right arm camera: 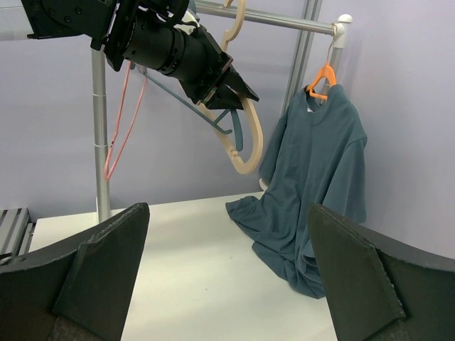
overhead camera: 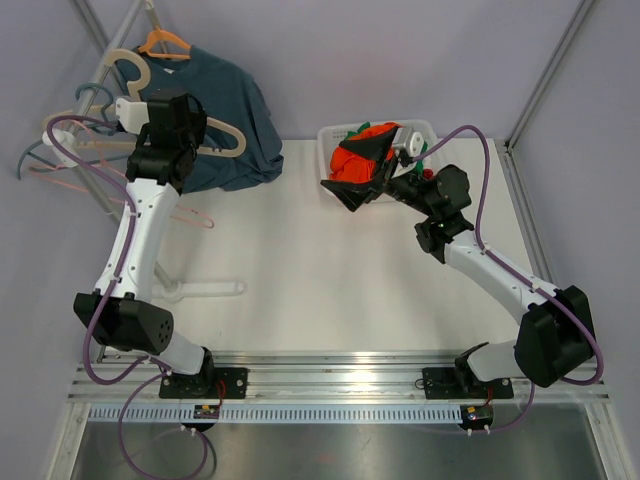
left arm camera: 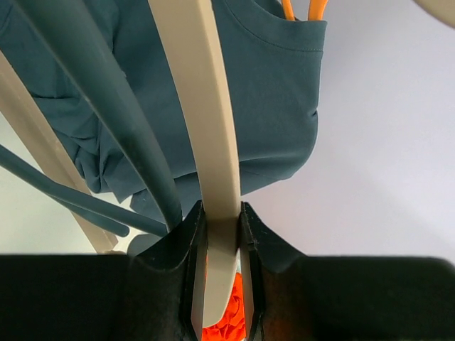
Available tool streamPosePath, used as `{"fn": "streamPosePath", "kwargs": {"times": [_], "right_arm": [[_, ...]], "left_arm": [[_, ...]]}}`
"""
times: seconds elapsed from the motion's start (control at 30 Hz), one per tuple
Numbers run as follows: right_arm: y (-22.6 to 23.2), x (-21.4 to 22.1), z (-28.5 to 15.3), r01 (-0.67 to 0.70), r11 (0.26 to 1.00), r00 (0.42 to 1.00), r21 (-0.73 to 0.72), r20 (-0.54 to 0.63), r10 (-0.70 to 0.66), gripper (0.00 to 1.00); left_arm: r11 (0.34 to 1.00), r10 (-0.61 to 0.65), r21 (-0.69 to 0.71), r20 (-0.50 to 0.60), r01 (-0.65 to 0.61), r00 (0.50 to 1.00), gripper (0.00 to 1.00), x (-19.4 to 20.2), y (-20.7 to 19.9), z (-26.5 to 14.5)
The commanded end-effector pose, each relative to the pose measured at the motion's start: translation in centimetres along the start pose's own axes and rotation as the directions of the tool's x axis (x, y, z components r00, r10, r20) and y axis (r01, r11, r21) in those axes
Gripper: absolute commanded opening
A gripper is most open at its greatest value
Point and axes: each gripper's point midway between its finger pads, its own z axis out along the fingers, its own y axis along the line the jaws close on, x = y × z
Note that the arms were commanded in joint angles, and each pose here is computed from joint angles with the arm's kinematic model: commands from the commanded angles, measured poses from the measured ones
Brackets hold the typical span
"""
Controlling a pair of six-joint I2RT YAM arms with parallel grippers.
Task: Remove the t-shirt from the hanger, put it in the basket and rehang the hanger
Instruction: Hang the hanger back to the clothesline with the left arm
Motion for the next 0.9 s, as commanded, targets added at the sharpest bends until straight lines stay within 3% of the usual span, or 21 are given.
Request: {"fn": "streamPosePath", "kwargs": {"times": [0.0,0.87], "right_arm": [[0.3,-2.5,-0.2,0.063,0.998,0.997,-0.013,0.047,-0.062,1.00],[0.6,-2.6,-0.3,0.065,0.998,0.997,-0.020,0.042,-0.064,0.99]], "left_arm": [[0.995,-0.088,0.046,0.024,0.087,0.996,0.00,-1.9,-1.3,-1.2],[0.984,-0.137,0.118,0.040,0.132,0.990,0.00,-3.9,-4.2,-1.4]]}}
